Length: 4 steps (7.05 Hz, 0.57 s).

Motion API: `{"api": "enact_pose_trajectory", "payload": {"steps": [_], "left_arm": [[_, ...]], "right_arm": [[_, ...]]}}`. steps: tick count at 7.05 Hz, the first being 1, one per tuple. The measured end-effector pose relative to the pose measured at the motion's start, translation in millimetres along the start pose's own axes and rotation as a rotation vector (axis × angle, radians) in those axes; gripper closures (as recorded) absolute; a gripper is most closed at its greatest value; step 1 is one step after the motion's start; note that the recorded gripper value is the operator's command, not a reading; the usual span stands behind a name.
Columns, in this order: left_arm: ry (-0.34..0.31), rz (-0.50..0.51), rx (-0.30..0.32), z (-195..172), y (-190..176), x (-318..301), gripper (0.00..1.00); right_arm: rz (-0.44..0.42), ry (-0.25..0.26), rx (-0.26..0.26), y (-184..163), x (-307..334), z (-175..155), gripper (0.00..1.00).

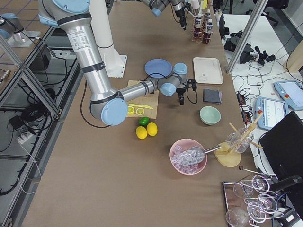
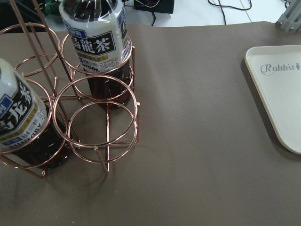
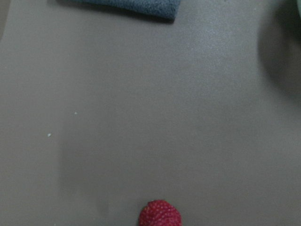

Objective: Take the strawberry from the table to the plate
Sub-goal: 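Close the right gripper around the red strawberry, then carry the strawberry in the right gripper over the blue plate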

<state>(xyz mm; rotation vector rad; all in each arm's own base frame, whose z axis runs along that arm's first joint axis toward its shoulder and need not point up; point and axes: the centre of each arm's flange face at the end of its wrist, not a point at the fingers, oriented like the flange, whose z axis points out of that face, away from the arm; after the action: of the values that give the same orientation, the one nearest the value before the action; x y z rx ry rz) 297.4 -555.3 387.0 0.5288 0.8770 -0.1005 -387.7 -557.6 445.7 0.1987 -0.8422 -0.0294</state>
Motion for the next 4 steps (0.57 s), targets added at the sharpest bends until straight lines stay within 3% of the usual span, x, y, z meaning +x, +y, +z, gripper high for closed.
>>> {"api": "enact_pose_trajectory", "payload": {"steps": [1, 2, 4], "left_arm": [[-0.002, -0.001, -0.001, 0.6, 0.7, -1.2, 0.02], [-0.002, -0.001, -0.002, 0.9, 0.9, -1.7, 0.02], [-0.007, -0.002, -0.006, 2.2, 3.0, -4.8, 0.02]], "right_arm": [[-0.001, 0.0, 0.001, 0.8, -3.8, 2.2, 0.02], [-0.007, 0.004, 0.005, 2.6, -8.3, 4.8, 0.19], [-0.014, 0.012, 0.014, 4.9, -13.9, 8.2, 0.98]]}}
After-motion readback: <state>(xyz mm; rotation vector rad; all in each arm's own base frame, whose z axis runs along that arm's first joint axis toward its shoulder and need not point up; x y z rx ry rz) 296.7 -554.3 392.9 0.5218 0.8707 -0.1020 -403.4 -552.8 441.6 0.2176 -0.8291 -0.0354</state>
